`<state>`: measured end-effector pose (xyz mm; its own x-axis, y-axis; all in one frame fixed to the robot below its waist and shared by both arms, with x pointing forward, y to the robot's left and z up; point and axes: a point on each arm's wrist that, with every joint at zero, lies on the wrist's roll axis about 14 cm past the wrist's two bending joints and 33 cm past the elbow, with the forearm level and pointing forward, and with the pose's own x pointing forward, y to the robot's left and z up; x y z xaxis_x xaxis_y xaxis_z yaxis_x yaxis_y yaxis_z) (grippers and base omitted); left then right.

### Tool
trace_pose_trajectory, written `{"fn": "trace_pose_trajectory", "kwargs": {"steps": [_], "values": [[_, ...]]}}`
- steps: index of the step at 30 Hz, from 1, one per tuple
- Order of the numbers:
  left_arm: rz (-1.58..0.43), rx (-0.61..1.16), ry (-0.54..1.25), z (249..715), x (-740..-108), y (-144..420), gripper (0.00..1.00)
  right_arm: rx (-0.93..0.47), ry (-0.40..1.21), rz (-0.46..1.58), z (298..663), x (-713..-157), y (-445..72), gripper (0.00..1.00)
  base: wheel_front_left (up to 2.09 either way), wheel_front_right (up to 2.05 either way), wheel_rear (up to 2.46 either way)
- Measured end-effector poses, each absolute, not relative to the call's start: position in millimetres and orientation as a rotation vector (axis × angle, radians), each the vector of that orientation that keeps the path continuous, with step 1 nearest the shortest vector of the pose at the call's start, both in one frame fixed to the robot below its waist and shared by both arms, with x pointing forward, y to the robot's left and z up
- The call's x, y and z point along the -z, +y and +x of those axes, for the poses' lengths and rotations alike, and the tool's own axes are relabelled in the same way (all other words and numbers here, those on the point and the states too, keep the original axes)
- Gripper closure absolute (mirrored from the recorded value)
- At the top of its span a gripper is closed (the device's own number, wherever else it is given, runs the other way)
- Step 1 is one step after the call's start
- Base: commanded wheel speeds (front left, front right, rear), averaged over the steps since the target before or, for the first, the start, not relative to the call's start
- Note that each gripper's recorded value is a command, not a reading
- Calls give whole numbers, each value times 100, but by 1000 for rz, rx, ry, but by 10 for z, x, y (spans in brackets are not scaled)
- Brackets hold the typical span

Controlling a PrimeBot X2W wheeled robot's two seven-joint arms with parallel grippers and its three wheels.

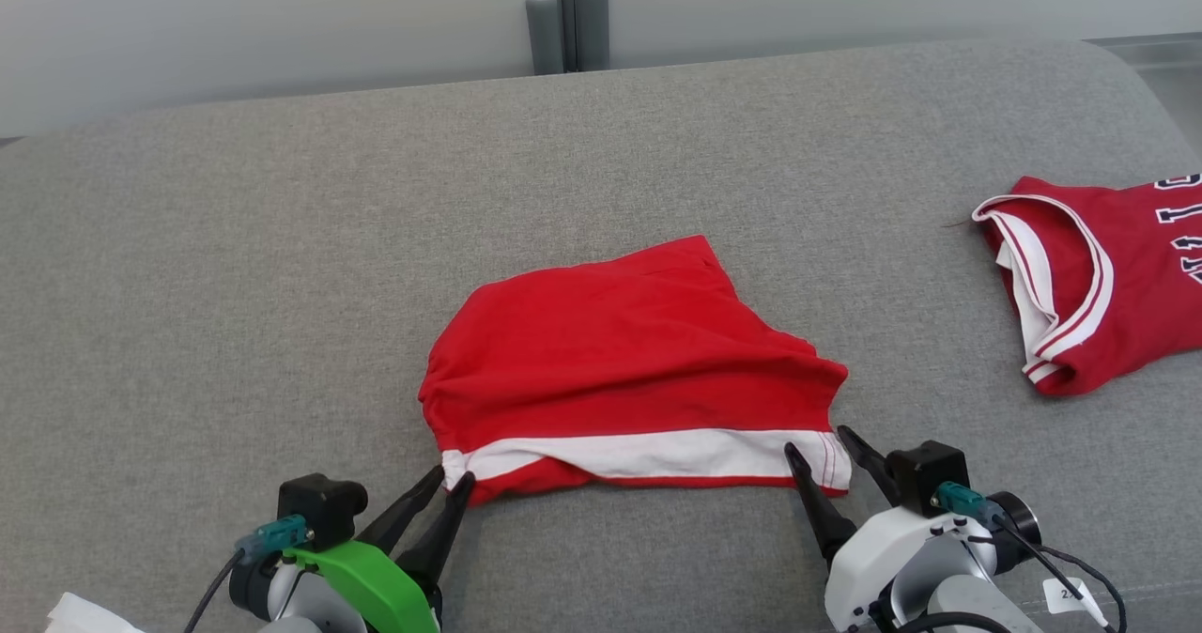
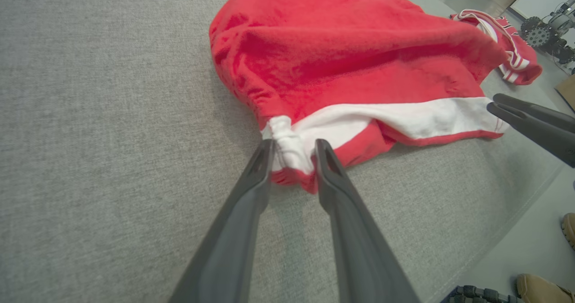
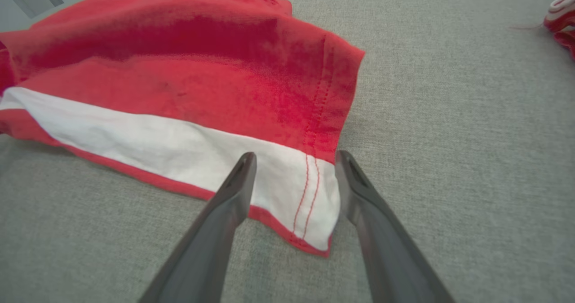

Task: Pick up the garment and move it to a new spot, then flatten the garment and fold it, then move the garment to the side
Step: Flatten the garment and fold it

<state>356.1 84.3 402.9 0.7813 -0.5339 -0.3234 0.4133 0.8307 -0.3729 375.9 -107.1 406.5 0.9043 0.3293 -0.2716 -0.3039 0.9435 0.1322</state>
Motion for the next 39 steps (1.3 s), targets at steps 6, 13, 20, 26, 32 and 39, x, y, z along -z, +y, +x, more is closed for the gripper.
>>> {"fn": "trace_pose_trajectory", "kwargs": {"steps": [6, 13, 20, 26, 32, 39], "values": [[-298, 528, 435, 3559, -4057, 829, 71, -331, 290, 86, 3765, -4100, -1064, 22, 0, 0, 0], [-299, 534, 442, 3557, -4049, 804, 90, -321, 295, 89, 3752, -4103, -1092, 21, 0, 0, 0], [-299, 527, 449, 3561, -4021, 821, 92, -301, 325, 93, 3700, -4026, -1152, 23, 0, 0, 0], [-300, 519, 459, 3556, -3988, 840, 97, -299, 348, 105, 3681, -3966, -1135, 50, 0, 0, 0], [-297, 510, 462, 3558, -3974, 868, 100, -296, 371, 111, 3656, -3901, -1136, 58, 0, 0, 0], [-294, 512, 462, 3555, -3976, 863, 100, -302, 369, 115, 3645, -3904, -1109, 73, 0, 0, 0]]}}
